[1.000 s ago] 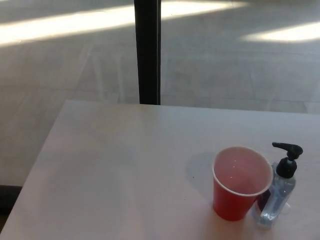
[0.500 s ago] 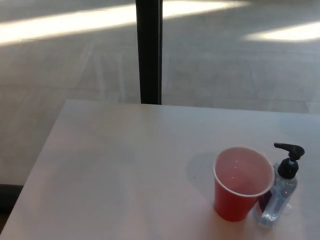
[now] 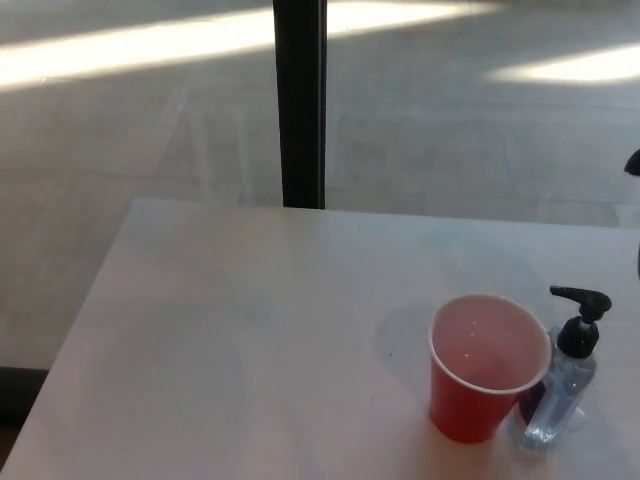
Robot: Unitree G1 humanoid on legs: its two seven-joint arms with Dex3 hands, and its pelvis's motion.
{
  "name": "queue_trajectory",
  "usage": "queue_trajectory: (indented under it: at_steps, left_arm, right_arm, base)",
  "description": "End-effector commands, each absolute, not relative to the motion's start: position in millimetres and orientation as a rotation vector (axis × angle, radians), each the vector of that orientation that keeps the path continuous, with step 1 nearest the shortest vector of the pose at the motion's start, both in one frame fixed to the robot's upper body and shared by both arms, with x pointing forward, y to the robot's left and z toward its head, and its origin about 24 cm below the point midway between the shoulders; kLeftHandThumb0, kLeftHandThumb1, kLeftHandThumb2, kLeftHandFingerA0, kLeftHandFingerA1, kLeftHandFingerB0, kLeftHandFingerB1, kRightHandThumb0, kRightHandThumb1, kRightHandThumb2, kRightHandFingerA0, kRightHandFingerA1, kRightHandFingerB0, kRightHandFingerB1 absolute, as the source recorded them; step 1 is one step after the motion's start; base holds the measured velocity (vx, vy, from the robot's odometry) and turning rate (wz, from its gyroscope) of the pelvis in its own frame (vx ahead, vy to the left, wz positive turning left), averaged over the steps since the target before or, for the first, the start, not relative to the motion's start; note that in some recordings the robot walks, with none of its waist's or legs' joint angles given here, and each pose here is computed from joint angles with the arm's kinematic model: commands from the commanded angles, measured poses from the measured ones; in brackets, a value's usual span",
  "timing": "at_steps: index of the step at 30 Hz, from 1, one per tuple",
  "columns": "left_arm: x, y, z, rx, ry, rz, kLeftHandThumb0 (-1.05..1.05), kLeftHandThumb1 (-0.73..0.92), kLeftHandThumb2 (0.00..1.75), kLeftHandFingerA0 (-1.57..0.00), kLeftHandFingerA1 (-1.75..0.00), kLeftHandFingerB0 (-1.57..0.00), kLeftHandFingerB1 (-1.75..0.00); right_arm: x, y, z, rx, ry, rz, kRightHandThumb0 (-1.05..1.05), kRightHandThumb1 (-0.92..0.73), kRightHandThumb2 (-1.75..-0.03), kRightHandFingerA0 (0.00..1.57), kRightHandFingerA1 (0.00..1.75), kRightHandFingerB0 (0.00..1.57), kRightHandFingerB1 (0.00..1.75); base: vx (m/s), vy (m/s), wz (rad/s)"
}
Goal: The robot uses its right hand fist to press the hand soap kept in the middle of the table to get liquid hand soap out
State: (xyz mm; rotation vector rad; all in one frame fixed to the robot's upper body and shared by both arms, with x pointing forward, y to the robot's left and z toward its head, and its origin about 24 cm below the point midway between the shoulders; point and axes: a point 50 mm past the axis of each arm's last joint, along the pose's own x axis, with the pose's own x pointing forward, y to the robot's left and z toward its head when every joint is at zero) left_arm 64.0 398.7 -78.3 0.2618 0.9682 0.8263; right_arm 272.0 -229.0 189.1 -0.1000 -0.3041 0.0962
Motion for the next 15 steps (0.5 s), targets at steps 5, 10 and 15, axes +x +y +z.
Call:
queue_trajectory:
  at_steps: [5, 10, 15]
  left_arm:
    - [54.5, 405.5, -74.9, 0.279, 0.98, 0.861, -0.28, 0.41, 0.93, -0.81, -0.98, -0.6, -0.84]
    - [50.6, 406.3, -75.5, 0.29, 0.996, 0.861, -0.31, 0.41, 0.93, -0.83, -1.01, -0.61, -0.85]
    - [50.4, 405.7, -75.7, 0.283, 0.993, 0.868, -0.3, 0.41, 0.94, -0.81, -1.01, -0.6, -0.86]
  right_arm:
    - [266.9, -200.0, 156.0, -0.063, -0.076, 0.332, -0.1, -0.56, -1.27, 1.02, 1.75, 0.72, 1.71]
    - [270.2, -198.9, 154.2, -0.048, -0.05, 0.331, -0.11, -0.55, -1.3, 1.01, 1.75, 0.72, 1.68]
    - [272.3, -199.9, 155.6, -0.038, -0.052, 0.321, -0.12, -0.54, -1.28, 0.98, 1.75, 0.7, 1.66]
  base:
    - [0.0, 0.0, 0.0]
    - [0.0, 0.0, 0.0]
    - [0.0, 0.0, 0.0]
